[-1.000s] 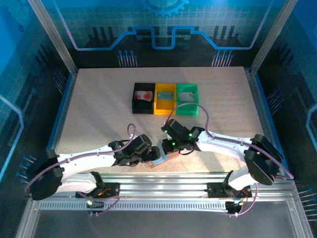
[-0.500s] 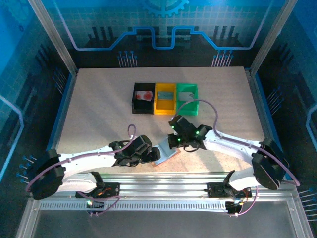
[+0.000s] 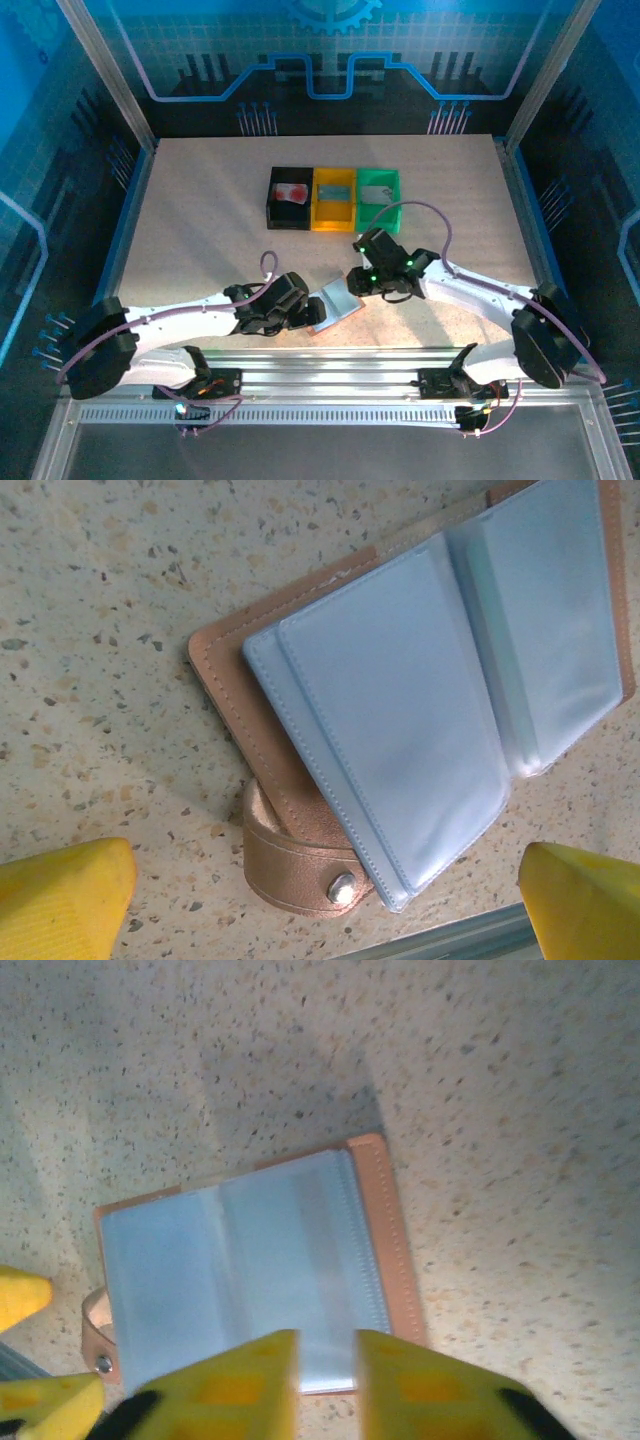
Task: Take the credit cards out of the card holder
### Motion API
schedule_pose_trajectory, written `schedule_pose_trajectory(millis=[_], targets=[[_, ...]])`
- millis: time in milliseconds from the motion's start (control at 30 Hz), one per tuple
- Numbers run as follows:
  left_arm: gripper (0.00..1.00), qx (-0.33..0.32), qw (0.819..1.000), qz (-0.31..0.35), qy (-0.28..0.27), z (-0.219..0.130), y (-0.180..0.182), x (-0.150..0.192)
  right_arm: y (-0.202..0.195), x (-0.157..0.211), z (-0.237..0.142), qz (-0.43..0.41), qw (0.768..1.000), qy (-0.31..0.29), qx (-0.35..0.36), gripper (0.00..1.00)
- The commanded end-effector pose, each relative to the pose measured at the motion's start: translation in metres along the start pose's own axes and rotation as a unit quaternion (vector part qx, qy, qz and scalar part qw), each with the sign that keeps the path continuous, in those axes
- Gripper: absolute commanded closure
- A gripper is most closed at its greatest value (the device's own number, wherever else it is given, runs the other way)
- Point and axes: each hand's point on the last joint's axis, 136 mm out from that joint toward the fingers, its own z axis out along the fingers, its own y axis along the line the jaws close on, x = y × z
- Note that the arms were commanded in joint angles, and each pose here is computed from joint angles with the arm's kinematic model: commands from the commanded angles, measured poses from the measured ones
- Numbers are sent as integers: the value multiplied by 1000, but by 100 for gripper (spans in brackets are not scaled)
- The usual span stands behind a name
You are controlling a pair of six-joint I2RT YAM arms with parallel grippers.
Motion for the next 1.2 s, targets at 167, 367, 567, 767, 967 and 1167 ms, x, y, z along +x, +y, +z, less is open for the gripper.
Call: schedule_pose_trajectory(millis=[167,367,567,767,967,1167], targets=[[1,-43,999,-31,8,8,12,0,8,13,26,-17,998,45,-31,61],[1,-16,998,-52,16,17,-9,-3,8,18,43,-9,997,62,-41,63],[1,11,997,-74,9,26,-16,-6,-5,21,48,5,998,61,-31,65],[1,38,995,-89,2,35,-30,-11,-18,23,50,19,998,56,-23,65],[1,50,995,-89,-11,37,-49,-22,-16,27,51,20,997,60,-34,72],[1,62,993,-95,-10,47,-63,-27,-12,32,50,21,997,60,-47,82]])
